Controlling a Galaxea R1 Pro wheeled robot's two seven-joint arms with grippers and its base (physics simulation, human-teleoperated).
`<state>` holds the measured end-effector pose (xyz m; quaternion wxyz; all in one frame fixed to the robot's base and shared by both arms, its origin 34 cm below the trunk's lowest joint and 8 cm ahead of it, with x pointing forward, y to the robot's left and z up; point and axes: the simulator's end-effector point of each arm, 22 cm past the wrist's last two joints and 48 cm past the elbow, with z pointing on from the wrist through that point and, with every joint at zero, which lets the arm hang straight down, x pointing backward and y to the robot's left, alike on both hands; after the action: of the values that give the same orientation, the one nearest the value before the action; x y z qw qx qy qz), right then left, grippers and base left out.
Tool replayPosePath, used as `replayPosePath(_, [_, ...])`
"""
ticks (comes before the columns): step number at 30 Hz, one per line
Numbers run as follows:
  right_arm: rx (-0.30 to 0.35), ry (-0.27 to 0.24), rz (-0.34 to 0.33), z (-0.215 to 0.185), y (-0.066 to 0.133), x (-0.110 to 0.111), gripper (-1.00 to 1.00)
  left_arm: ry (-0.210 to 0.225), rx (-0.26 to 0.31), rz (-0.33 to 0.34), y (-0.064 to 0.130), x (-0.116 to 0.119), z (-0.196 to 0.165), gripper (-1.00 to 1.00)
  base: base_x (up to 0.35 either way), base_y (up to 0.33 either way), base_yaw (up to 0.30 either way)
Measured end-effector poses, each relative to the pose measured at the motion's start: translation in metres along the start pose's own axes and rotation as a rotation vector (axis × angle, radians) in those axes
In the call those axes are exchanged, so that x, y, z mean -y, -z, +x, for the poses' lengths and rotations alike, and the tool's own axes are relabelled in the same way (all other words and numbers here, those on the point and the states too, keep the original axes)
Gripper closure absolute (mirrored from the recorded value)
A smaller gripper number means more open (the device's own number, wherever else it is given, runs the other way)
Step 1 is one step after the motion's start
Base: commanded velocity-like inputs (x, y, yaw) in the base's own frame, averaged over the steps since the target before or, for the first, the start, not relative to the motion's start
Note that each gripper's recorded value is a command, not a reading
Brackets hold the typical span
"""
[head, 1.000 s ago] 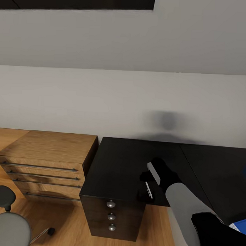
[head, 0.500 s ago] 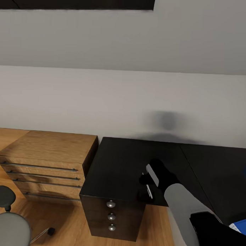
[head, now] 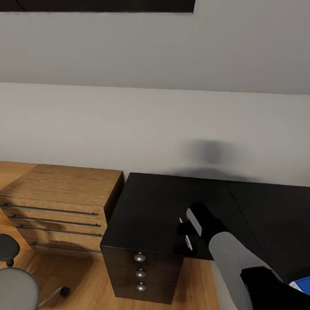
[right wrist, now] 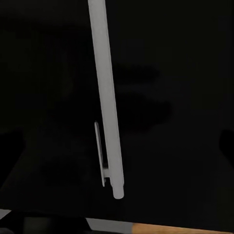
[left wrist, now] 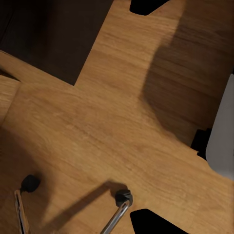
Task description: In the bedroom, organize the workspace by keeping the computer under the desk, ensuring the monitor is on the desk, placing the keyboard on the desk next to the monitor, placing the mouse on the desk next to the keyboard, moving the folder from the swivel chair onto the desk next to the mouse, stacking the notebook on top of the folder with the pen on top of the notebook, and positioning the swivel chair next to the desk.
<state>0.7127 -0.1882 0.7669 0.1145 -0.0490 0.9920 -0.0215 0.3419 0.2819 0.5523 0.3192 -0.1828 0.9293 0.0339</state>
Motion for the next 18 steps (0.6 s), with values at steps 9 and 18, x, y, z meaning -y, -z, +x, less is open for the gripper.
replayPosePath(9, [-0.002, 0.0, 0.001, 0.0008, -0.0005, 0.0004, -1.0, 0.0, 0.001, 0.0, -0.0001, 0.0, -0.0003, -1.0, 0.0, 0.0, 0.0])
replayPosePath(18, [-0.002, 0.0, 0.0, 0.0022, -0.0077, 0.0001, -1.0, 0.0, 0.001, 0.0, -0.0062, -0.001, 0.0035, -1.0, 0.0, 0.0, 0.0])
